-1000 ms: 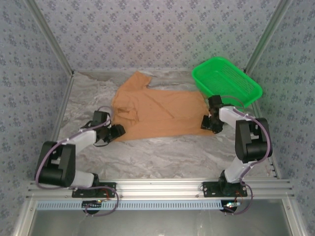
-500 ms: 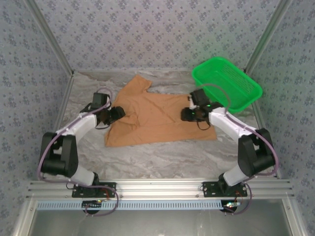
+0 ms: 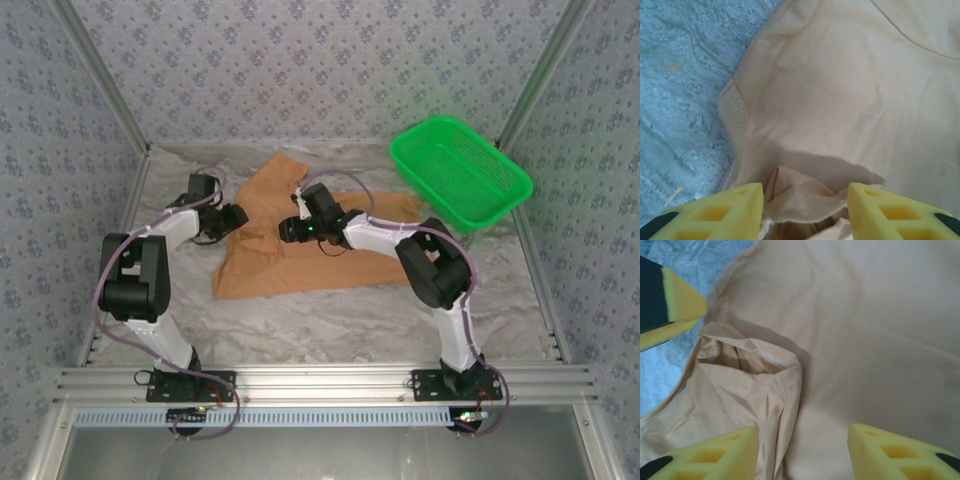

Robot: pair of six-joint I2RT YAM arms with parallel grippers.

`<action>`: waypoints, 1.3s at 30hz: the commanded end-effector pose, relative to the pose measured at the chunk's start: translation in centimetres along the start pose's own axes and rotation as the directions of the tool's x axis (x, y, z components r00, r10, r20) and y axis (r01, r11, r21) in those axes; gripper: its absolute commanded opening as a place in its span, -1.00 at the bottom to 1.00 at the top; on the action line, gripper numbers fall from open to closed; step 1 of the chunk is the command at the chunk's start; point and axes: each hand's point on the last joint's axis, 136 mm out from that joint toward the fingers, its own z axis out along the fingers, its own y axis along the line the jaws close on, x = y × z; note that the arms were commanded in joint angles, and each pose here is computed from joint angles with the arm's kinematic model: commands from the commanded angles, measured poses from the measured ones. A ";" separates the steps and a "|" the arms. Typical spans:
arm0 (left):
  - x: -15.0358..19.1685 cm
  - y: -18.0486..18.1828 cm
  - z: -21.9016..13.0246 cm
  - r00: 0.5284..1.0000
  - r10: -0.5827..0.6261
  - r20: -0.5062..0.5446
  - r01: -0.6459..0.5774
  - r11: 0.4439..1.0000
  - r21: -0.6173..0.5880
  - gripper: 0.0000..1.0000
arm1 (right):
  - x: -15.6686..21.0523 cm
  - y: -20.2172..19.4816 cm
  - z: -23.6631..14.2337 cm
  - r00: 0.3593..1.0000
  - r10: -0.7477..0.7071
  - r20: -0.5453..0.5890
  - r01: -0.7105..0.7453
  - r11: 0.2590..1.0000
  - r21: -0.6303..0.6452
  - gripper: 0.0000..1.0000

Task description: Fold the inside-out t-shirt

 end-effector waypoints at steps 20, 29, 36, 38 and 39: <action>1.3 0.8 2.0 0.997 0.039 -0.068 -0.040 0.999 -0.012 -0.36 | 1.7 0.4 6.0 0.970 -0.220 -0.106 0.239 0.943 0.232 0.02; 0.4 -0.3 2.0 0.998 0.031 -0.059 -0.029 0.999 0.027 -0.45 | 0.0 -0.8 5.6 0.971 -0.229 -0.070 0.239 0.926 0.292 -0.38; -0.2 -0.8 1.7 0.999 0.028 -0.041 -0.026 0.999 0.041 -0.43 | -1.3 -1.6 4.7 0.976 -0.210 -0.052 0.216 0.929 0.299 -0.62; -0.4 -1.2 1.7 0.999 0.025 -0.037 -0.023 0.998 0.055 -0.43 | -1.8 -1.9 4.1 0.977 -0.208 -0.045 0.212 0.927 0.311 -0.68; -0.5 -1.3 1.8 0.999 0.023 -0.037 -0.020 0.998 0.061 -0.43 | -2.1 -2.1 3.8 0.978 -0.204 -0.037 0.205 0.927 0.314 -0.70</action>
